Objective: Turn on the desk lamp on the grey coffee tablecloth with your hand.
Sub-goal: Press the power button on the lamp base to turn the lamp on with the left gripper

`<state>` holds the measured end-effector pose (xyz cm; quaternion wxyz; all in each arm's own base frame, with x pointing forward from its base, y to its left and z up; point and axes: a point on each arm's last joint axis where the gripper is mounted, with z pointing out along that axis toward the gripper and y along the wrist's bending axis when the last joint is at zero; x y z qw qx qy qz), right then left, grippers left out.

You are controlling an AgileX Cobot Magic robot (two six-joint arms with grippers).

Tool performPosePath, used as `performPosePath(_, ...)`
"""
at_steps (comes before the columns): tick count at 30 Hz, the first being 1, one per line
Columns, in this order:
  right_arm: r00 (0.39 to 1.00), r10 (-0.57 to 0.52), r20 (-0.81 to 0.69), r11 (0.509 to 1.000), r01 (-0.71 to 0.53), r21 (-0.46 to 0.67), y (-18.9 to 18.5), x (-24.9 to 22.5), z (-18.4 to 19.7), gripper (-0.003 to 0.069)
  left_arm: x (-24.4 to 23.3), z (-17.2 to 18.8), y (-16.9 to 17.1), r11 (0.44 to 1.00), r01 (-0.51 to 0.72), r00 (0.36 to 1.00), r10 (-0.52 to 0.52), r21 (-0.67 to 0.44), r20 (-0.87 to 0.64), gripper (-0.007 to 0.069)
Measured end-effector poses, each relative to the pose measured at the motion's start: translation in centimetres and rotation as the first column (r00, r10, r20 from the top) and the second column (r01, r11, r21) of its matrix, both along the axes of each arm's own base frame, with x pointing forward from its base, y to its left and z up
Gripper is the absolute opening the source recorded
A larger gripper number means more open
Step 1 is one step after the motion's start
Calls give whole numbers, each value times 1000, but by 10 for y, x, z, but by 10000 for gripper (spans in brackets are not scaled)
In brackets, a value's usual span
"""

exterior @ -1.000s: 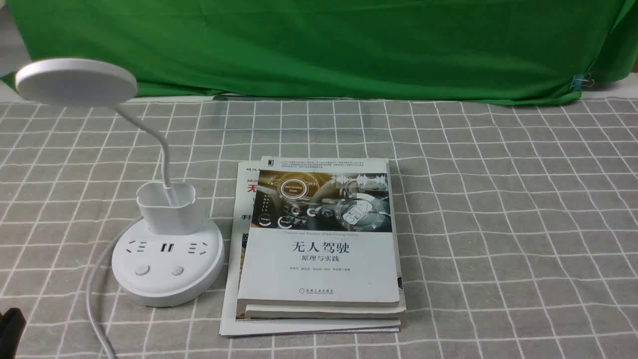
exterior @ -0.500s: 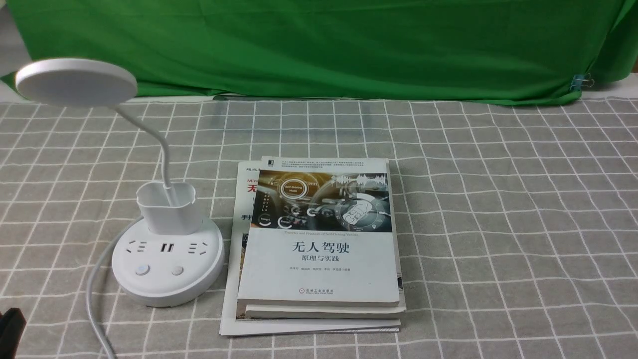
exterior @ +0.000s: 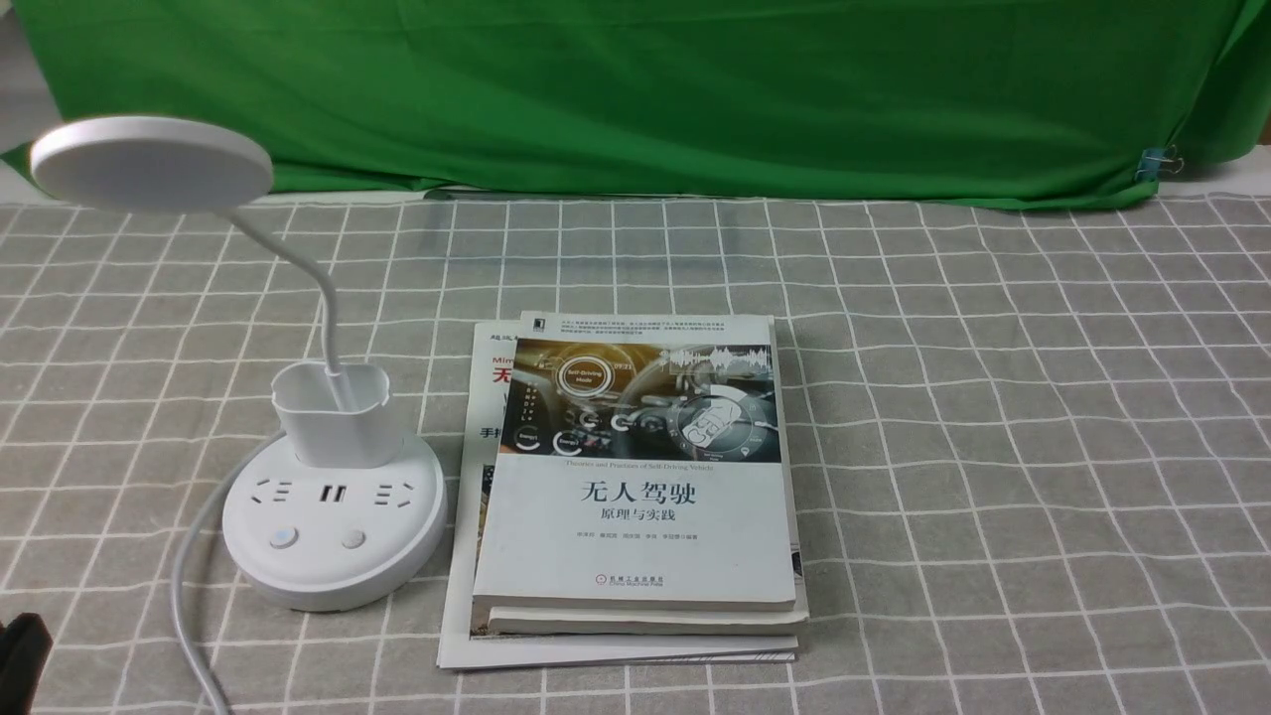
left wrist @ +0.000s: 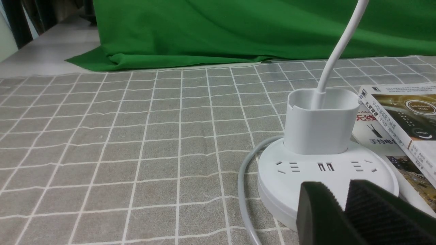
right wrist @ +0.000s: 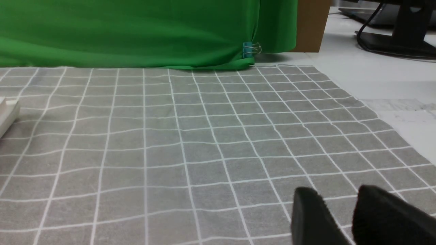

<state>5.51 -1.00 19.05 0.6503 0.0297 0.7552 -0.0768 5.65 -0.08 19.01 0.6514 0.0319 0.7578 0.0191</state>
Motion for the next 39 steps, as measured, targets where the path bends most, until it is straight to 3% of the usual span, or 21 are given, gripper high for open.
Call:
performPosePath(11, 1000, 0, 0, 1000, 0, 0, 0, 0, 0, 245, 0, 24, 0, 1000, -3, 965, 4, -3, 262, 127)
performPosePath(16, 1000, 0, 0, 1000, 0, 0, 0, 0, 0, 245, 0, 27, 0, 1000, -5, 955, 4, 3, 297, 131)
performPosePath(19, 1000, 0, 0, 1000, 0, 0, 0, 0, 0, 245, -1, 34, 1, 997, 7, 929, 21, -74, 371, 132)
performPosePath(20, 1000, 0, 0, 1000, 0, 0, 0, 0, 0, 245, -3, 40, 2, 985, 32, 903, 45, -171, 428, 134)
performPosePath(22, 1000, 0, 0, 1000, 0, 0, 0, 0, 0, 245, -7, 50, 3, 963, 77, 848, 73, -258, 525, 135)
performPosePath(25, 1000, 0, 0, 1000, 0, 0, 0, 0, 0, 245, -11, 60, 4, 955, 112, 781, 86, -275, 619, 142)
performPosePath(32, 1000, 0, 0, 1000, 0, 0, 0, 0, 0, 245, -4, 103, 1, 958, 74, 905, 52, -276, 423, 147)
performPosePath(33, 1000, 0, 0, 1000, 0, 0, 0, 0, 0, 245, -1, 110, 0, 957, 34, 927, 78, -287, 367, 149)
performPosePath(36, 1000, 0, 0, 1000, 0, 0, 0, 0, 0, 245, 10, 118, -1, 956, 12, 990, 30, -292, 138, 153)
performPosePath(38, 1000, 0, 0, 1000, 0, 0, 0, 0, 0, 245, 15, 116, -2, 955, -7, 998, 24, -296, 56, 155)
performPosePath(39, 1000, 0, 0, 1000, 0, 0, 0, 0, 0, 245, 25, 108, -3, 956, -38, 997, 18, -292, -69, 157)
